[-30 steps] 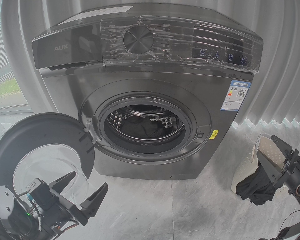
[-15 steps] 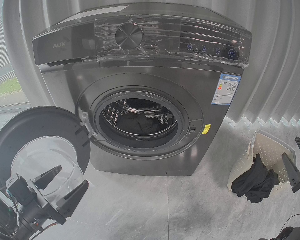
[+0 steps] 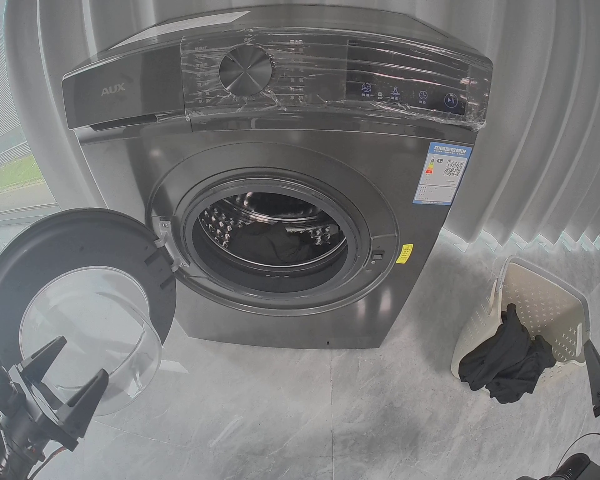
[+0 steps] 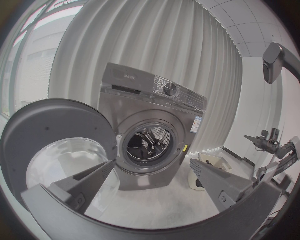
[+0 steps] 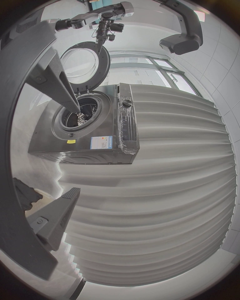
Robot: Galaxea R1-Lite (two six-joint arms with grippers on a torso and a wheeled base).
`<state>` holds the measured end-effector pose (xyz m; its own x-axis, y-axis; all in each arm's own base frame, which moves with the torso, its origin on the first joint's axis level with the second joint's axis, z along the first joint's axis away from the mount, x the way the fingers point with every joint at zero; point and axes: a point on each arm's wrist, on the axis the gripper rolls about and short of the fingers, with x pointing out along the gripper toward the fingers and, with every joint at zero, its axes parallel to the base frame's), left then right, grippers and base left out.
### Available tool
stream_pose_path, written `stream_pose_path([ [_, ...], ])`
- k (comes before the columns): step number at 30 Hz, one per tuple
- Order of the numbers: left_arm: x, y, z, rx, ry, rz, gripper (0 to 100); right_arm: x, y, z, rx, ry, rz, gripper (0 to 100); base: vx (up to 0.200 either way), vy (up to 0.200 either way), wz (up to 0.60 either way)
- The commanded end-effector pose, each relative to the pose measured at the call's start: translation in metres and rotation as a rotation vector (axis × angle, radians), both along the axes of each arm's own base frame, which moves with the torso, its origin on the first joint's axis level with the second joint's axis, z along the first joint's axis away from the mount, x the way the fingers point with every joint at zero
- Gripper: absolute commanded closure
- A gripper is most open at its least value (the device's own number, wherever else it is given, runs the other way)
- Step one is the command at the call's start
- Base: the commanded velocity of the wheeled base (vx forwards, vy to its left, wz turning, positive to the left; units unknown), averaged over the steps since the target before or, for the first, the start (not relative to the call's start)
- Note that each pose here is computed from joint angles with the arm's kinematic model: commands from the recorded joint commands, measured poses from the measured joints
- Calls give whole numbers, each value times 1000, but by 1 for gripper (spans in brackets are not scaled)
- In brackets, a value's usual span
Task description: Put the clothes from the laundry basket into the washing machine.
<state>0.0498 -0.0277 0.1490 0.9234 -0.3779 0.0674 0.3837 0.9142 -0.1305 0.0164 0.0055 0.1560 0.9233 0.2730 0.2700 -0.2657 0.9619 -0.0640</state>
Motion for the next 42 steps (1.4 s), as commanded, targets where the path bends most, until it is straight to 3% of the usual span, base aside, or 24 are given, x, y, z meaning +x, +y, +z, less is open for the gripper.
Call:
stream_pose_path([
  [1,-15,15,-5,6,-67,98,0,-22,-3,1,6,-105,-27,0,0,0,0],
  [4,-20,18,-12,42,-34,123,0,-26,-3,0,3,-125,-39,0,0,0,0],
  [9,-34,24,-22,53,-33,108,0,-31,-3,-4,3,-136,-43,0,0,0,0],
  [13,-51,28,-36,56,-43,92,0,-36,-3,-27,1,-94,-41,0,0,0,0],
  [18,-58,30,-44,73,-37,117,0,-39,-4,-36,7,-60,-51,0,-80,0,0],
  [19,-63,30,-53,103,-33,142,0,-37,-4,-38,16,-31,-84,0,-200,0,0],
  [21,-65,31,-55,107,-33,166,0,-36,-5,-43,18,20,-113,0,-200,0,0],
  [22,-65,31,-57,102,-21,171,0,-34,-5,-53,7,117,-138,0,-200,0,0],
  [25,-65,31,-59,97,5,184,0,-36,-4,-74,-4,278,-203,0,0,0,0],
  [28,-65,32,-66,107,73,212,0,-41,-4,-74,6,259,-205,0,0,0,0],
  [33,-65,32,-65,98,67,240,0,-39,-4,-74,16,252,-205,0,0,0,0],
  [36,-65,31,-65,82,75,301,0,-39,-3,-74,25,250,-163,0,-133,0,0],
  [42,-65,32,-65,84,76,353,0,-39,-2,-74,-16,254,-109,0,-133,0,0],
])
